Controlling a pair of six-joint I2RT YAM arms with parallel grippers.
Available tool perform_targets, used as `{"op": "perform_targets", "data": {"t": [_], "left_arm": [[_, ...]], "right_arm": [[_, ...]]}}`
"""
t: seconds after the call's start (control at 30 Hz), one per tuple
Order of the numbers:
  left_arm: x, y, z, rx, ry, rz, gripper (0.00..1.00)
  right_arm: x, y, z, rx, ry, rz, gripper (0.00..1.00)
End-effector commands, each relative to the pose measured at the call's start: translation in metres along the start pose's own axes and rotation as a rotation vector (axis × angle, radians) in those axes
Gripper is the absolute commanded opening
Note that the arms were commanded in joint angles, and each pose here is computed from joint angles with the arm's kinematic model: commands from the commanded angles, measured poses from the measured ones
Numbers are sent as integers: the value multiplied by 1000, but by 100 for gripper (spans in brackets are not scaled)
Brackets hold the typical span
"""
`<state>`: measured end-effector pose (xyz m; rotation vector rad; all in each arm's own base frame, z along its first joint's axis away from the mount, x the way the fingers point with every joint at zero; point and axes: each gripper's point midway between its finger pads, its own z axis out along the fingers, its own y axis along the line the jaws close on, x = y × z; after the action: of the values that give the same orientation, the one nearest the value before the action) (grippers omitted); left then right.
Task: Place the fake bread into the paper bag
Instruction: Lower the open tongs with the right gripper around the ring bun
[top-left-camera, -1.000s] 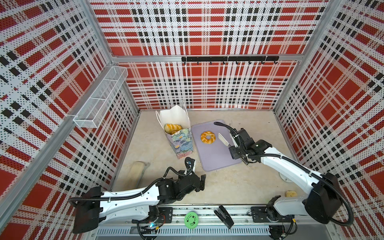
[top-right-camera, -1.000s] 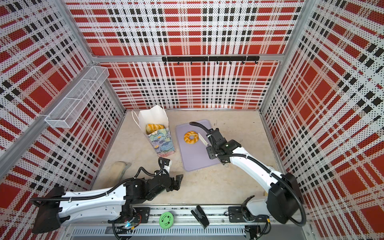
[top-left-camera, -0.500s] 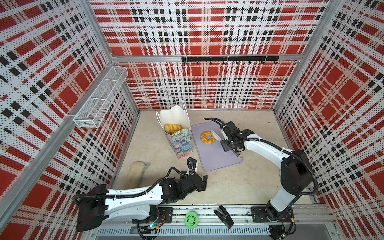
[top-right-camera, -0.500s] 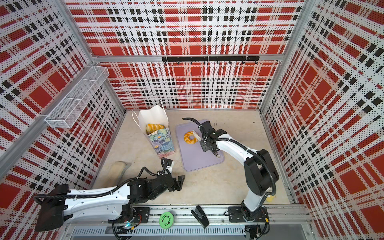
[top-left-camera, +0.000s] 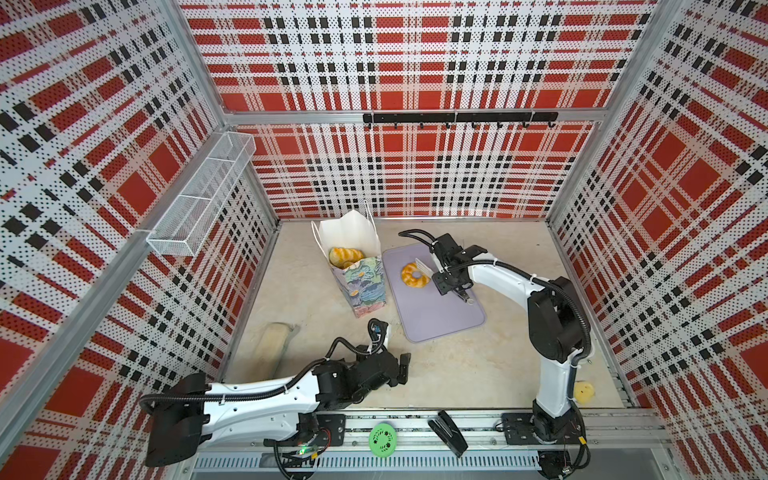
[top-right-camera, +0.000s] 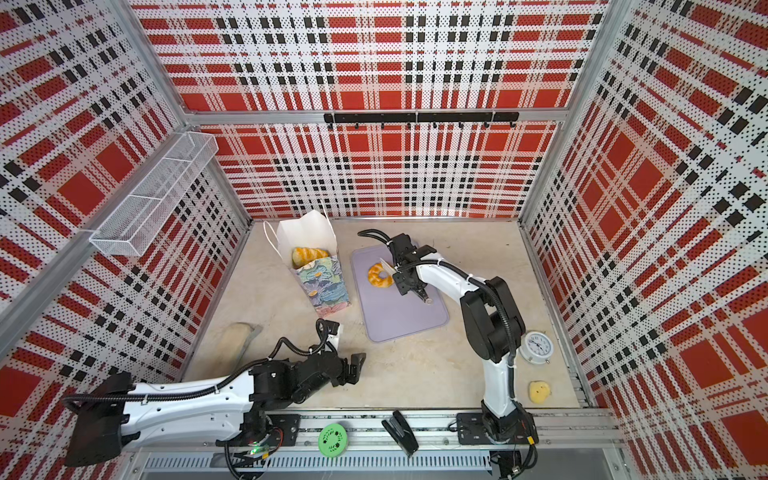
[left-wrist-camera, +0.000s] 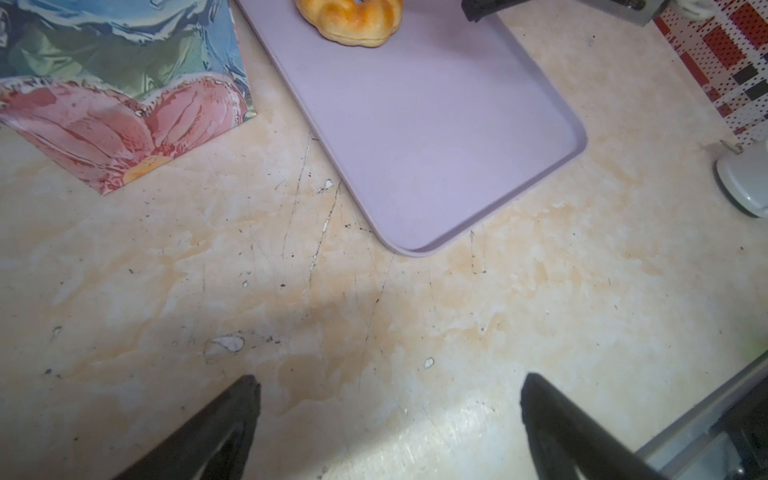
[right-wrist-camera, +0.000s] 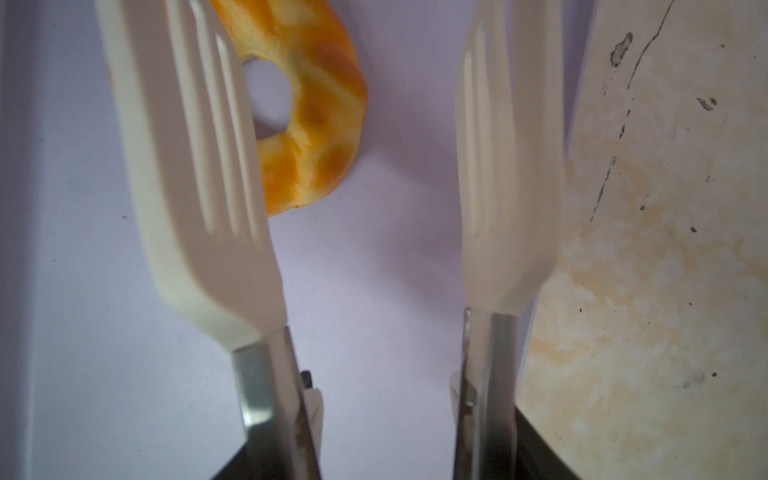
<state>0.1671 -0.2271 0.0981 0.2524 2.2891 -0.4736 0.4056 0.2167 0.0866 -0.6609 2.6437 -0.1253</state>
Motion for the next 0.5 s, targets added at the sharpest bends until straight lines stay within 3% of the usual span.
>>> {"op": "perform_targets", "data": {"t": [0.0,0.3,0.47], "left_arm": [[1,6,0,-16,-10,-18,100],[2,8,-1,-13,-11,-23,100],[2,10,-3,-16,-14,-28,99]], "right_arm": [[-12,-4,-2,14,-13,-24,60],[-9,-7,14,56,53,-80,58],[-5,-12,16,88,87,-108,51]]}}
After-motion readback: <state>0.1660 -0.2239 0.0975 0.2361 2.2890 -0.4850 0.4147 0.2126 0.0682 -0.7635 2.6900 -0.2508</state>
